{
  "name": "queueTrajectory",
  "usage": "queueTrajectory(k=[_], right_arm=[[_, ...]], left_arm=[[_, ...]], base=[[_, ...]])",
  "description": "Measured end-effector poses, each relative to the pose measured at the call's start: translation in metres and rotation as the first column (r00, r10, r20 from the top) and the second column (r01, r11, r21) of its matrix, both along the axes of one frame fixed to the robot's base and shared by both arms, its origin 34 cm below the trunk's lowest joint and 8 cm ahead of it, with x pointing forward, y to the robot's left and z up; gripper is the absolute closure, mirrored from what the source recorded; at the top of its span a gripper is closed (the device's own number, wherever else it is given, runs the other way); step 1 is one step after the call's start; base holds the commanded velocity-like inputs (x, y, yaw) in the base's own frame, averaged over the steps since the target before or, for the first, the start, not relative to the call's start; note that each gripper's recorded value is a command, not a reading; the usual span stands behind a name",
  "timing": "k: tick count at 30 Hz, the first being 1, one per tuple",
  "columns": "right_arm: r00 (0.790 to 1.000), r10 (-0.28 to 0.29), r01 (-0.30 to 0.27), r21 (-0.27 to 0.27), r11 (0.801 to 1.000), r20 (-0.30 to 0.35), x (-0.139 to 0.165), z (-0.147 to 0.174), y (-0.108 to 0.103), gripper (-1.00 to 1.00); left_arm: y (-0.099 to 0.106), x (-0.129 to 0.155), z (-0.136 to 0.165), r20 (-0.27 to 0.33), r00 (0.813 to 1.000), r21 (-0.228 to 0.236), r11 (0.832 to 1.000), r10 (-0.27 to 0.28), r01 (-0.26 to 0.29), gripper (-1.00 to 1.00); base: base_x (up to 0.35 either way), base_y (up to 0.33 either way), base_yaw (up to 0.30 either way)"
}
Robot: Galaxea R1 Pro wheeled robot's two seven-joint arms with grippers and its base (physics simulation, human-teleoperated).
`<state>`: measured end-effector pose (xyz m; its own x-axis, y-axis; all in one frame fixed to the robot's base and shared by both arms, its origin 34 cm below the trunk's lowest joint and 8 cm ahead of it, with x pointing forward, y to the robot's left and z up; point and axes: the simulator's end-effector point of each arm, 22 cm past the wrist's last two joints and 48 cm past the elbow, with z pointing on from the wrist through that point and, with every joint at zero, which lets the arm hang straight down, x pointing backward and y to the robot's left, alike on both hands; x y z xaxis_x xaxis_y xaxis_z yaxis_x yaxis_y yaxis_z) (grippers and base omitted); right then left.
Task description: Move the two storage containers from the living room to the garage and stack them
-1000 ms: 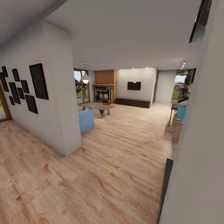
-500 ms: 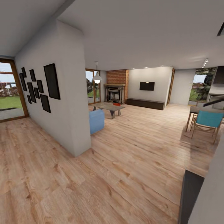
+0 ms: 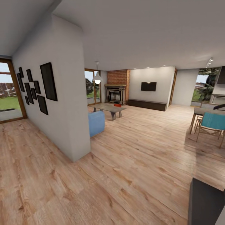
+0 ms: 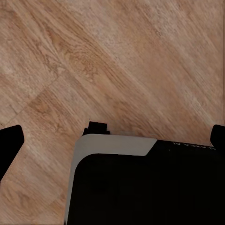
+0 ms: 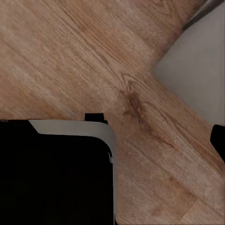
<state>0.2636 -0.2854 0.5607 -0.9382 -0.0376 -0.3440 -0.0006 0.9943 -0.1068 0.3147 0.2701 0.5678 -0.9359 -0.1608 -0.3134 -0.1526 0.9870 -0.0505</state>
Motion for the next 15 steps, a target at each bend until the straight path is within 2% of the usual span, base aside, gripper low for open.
queueTrajectory(k=[15], right_arm=[[1.0, -0.007, 0.007, 0.0, 1.0, 0.003, 0.0005, 0.0002, -0.0006, -1.0]], left_arm=[[0.0, -0.0001, 0.0, -0.001, 1.0, 0.0, 1.0, 0.001, -0.001, -1.0]], base=[[0.325, 0.0, 0.0]])
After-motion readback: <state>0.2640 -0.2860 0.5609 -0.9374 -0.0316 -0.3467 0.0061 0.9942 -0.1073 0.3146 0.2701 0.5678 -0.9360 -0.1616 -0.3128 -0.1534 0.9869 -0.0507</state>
